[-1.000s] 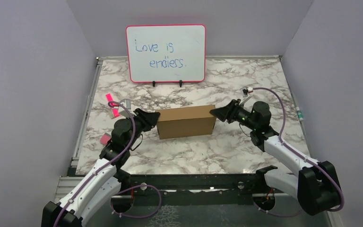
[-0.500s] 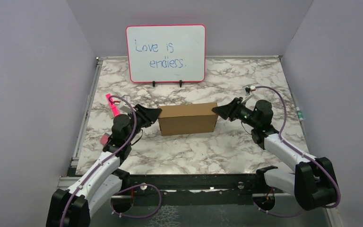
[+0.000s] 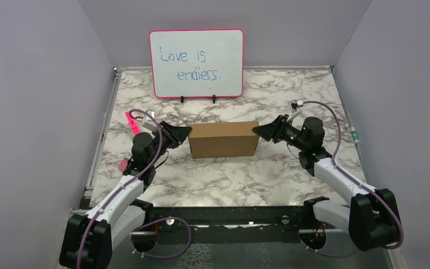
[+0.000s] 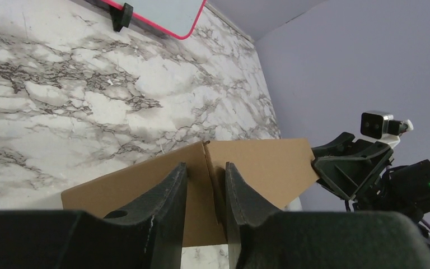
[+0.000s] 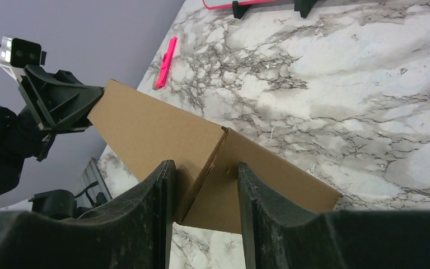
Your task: Fold the paper box
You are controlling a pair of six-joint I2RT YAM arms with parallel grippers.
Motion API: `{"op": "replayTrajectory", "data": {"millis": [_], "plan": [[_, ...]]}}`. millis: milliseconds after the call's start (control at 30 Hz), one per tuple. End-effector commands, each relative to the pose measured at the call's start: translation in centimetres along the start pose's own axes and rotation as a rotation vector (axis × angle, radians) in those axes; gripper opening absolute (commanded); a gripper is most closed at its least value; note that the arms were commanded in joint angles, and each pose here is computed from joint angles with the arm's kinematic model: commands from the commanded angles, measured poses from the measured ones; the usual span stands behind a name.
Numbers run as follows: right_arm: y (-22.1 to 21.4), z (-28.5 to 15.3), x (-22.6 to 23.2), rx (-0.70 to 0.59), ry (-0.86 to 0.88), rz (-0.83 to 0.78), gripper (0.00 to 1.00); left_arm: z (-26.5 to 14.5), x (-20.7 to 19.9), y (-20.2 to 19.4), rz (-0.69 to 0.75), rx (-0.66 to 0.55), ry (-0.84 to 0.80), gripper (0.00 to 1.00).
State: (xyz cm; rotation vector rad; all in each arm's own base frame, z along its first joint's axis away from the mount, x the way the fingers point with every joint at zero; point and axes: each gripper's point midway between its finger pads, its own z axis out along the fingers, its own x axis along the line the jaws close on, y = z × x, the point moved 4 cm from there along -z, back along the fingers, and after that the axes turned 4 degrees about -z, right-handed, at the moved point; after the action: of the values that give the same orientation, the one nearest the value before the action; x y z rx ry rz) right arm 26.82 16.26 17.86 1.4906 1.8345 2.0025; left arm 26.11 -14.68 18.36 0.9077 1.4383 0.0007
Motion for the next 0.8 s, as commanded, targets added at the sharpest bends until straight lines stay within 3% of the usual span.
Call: {"op": "replayTrajectory", "data": {"millis": [0, 167, 400, 533, 767], "plan": [[-9.0, -2.4, -1.0, 0.365, -0.030, 0.178, 0.06, -3.8, 6.3, -7.8, -0.128, 0.278, 0.207, 0.03], [-7.8, -1.9, -0.5, 0.355, -0.012, 0.172, 0.08, -3.2, 3.7, -6.2, -0.084, 0.285, 0.157, 0.12], [-3.8, -1.5, 1.1, 0.289, -0.018, 0.115, 0.33, -2.9, -0.4, -2.0, 0.069, 0.205, 0.125, 0.33], [-1.4, -1.5, 1.6, 0.267, -0.050, 0.054, 0.40, -3.1, -1.7, 0.1, 0.178, 0.168, 0.146, 0.41], [-0.9, -1.6, 1.7, 0.254, -0.051, 0.048, 0.44, -3.7, -2.2, 0.7, 0.244, 0.166, 0.152, 0.50]]}}
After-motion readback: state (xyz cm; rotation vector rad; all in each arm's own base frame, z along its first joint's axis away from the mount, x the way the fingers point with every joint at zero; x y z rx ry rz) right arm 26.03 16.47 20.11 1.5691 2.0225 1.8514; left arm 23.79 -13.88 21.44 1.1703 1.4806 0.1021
